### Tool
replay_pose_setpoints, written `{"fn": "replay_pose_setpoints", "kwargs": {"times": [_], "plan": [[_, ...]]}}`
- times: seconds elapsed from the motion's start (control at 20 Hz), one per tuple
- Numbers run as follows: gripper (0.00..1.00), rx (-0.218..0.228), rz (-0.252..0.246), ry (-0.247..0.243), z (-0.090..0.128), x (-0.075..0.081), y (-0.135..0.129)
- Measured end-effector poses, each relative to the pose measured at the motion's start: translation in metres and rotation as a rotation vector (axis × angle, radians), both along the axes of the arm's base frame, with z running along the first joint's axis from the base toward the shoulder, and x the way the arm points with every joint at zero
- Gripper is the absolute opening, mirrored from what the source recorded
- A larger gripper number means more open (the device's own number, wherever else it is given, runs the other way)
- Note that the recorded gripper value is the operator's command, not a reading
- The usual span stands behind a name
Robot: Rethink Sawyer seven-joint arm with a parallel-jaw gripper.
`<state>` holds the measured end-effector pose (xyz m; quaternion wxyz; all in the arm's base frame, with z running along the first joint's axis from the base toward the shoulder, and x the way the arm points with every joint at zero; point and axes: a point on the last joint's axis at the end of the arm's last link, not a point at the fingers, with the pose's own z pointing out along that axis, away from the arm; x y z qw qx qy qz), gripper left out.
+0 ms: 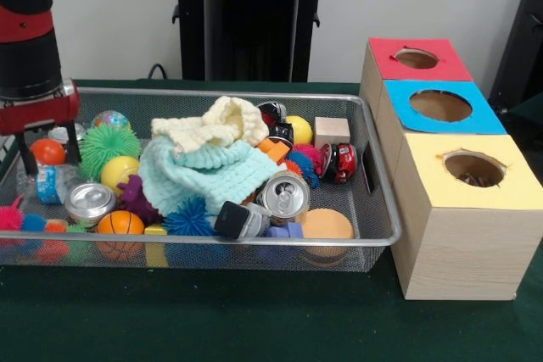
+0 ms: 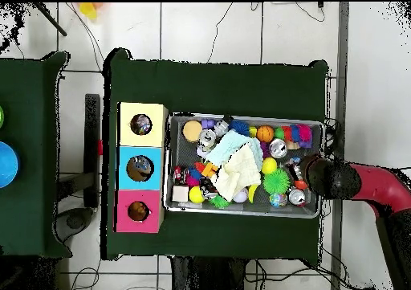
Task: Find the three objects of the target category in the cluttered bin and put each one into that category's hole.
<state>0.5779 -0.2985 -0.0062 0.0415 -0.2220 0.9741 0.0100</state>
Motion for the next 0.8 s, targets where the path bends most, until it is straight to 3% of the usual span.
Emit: {"fn": "replay_pose_setpoints", "kwargs": {"times": [0.45,0.65,0.8], "plan": [[1.00,-0.015,0.010,0.005,0.021,-0.017,-0.006],[1.00,-0.003,0.012,0.007,0.016,-0.018,-0.001],[1.00,0.034,0.043,0.014,-0.003,-0.019,0.017]]}}
